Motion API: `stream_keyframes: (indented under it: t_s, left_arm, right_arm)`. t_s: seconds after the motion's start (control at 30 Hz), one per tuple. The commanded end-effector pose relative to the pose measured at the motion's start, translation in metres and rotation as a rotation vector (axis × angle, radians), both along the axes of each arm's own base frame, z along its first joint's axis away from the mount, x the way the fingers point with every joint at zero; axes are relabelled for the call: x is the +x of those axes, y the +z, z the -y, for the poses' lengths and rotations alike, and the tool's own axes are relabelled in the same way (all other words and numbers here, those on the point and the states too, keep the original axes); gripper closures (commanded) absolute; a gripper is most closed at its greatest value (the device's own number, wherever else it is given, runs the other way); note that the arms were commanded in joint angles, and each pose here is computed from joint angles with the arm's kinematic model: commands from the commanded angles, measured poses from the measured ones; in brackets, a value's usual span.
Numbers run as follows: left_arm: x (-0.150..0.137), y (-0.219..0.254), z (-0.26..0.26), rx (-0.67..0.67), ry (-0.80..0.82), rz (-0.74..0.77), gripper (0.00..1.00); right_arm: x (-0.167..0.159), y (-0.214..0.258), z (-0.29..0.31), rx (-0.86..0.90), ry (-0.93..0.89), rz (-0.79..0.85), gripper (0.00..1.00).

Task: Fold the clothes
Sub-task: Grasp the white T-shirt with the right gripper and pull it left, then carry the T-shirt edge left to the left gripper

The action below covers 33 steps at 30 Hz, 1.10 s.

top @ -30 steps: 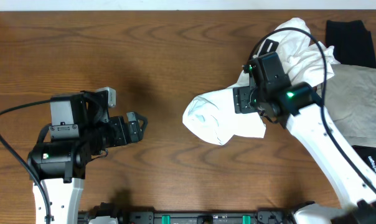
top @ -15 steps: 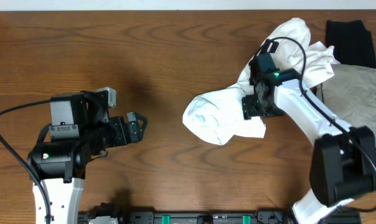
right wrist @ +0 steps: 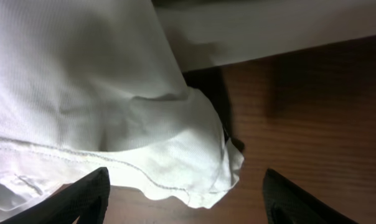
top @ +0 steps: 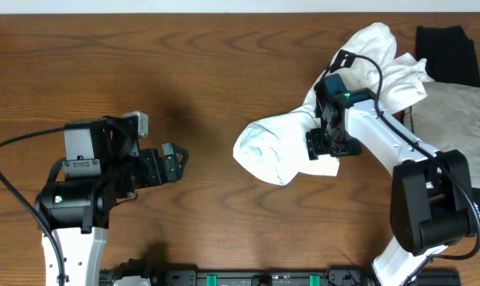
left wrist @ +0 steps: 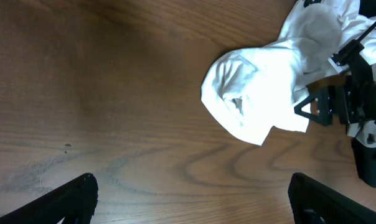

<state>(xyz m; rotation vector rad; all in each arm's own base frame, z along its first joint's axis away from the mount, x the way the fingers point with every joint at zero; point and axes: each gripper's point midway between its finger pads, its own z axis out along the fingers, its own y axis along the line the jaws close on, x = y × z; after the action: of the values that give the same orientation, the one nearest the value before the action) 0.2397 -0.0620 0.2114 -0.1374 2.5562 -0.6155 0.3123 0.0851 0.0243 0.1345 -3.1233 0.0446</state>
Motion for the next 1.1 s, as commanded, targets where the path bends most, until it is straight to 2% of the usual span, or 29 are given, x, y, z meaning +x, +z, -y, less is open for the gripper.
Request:
stream_keyframes:
  t_s: [0.0, 0.23, 0.27, 0.33, 0.4, 0.43, 0.7, 0.83, 1.07]
  left_arm:
    - [0.002, 0.005, -0.001, 0.02, -0.012, 0.022, 0.02]
    - [0.002, 0.005, -0.001, 0.02, -0.012, 0.022, 0.02]
    - [0.002, 0.005, -0.001, 0.02, -0.012, 0.022, 0.02]
    - [0.002, 0.005, -0.001, 0.02, -0.012, 0.022, 0.02]
    - [0.002, 0.005, -0.001, 0.02, -0.012, 0.022, 0.02]
    - [0.002, 0.005, -0.001, 0.02, -0.012, 0.022, 0.02]
    - [0.002, 0.005, -0.001, 0.021, -0.012, 0.022, 0.02]
    - [0.002, 0.005, -0.002, 0.022, -0.011, 0.023, 0.02]
    - [0.005, -0.001, -0.019, 0.111, 0.044, 0.017, 0.02]
  right_arm:
    - [-0.01, -0.011, 0.002, -0.001, 0.005, -0.03, 0.25]
    - [-0.019, -0.026, 0.004, -0.004, -0.018, -0.033, 0.26]
    - [-0.019, -0.027, 0.004, -0.003, -0.018, -0.034, 0.3]
    - [-0.019, -0.027, 0.004, -0.002, -0.018, -0.031, 0.48]
    - [-0.018, -0.027, 0.003, -0.001, -0.017, -0.028, 0.84]
    - [-0.018, -0.027, 0.002, 0.006, -0.017, -0.029, 0.97]
    - [-0.016, -0.015, -0.012, 0.068, -0.007, -0.016, 0.99]
    - [0.001, 0.032, -0.041, 0.155, 0.043, 0.091, 0.99]
    - [0.035, 0.158, -0.148, 0.393, 0.308, 0.472, 0.99]
